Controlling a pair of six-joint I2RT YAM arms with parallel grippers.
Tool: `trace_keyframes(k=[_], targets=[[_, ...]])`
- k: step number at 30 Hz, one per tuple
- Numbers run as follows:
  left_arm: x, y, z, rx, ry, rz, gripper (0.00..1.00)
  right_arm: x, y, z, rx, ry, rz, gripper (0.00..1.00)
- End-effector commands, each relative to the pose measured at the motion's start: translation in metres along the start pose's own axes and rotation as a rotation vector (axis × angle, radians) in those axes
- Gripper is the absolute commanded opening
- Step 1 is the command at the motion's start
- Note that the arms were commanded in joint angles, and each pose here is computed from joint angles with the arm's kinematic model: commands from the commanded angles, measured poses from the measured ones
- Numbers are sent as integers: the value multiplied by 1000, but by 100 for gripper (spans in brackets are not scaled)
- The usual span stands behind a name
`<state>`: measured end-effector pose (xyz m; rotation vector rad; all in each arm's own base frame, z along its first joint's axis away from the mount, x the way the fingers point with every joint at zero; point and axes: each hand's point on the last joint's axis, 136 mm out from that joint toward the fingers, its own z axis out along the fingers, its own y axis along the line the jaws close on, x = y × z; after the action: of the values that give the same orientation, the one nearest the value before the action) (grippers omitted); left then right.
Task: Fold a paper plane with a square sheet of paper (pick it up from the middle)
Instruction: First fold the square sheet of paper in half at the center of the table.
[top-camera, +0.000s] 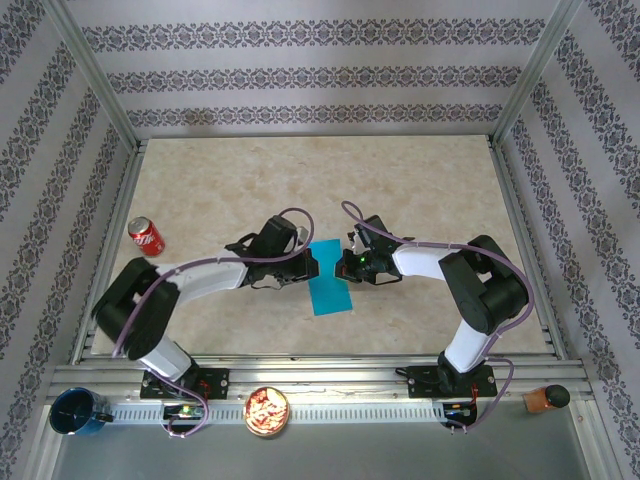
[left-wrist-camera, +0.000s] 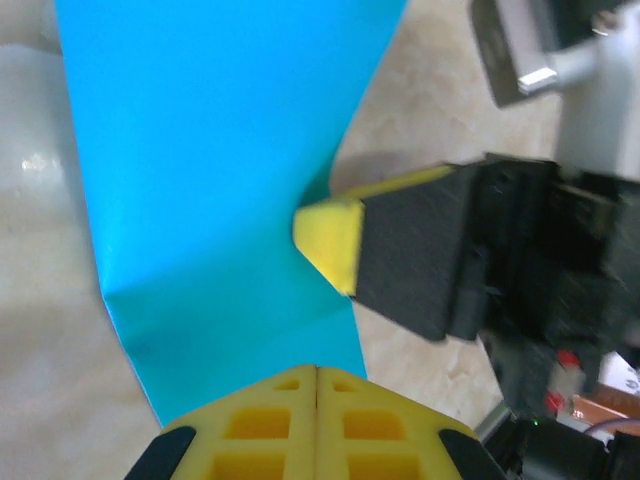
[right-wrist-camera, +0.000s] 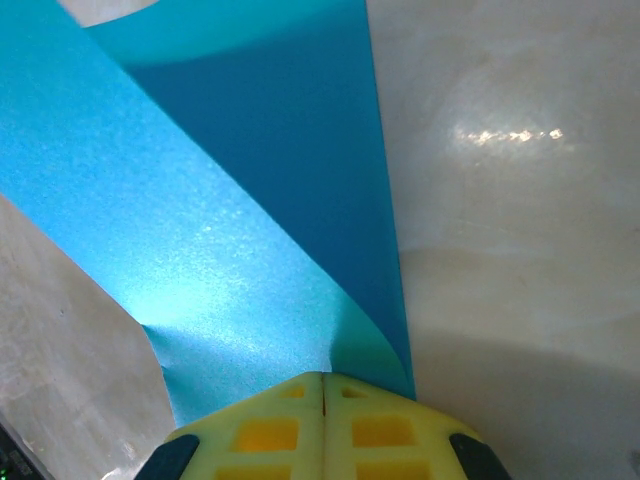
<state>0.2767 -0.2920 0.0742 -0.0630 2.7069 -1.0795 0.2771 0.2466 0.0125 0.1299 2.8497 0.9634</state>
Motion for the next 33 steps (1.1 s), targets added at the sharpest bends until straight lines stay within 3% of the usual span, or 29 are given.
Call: trace_keyframes(k=[1,6,12,19,23,29,33], targets=[[-11,-3,11,42,21,11,5,34,-60,4,228,85,83,0],[-10,14,24,22,36,-23,5,36,-62,5,231,90,85,0],[18,52,41,-34,103,-82,5,37,-62,6,227,100,78,0],[34,67,40,-52,120,-133,4,33,-62,5,237,120,47,0],[31,55,31,-1,93,-149,4,32,-60,5,234,134,29,0],[-10,10,7,53,5,-55,7,32,-58,6,233,155,3,0],[-27,14,11,38,5,-66,7,31,-59,6,242,161,3,0]])
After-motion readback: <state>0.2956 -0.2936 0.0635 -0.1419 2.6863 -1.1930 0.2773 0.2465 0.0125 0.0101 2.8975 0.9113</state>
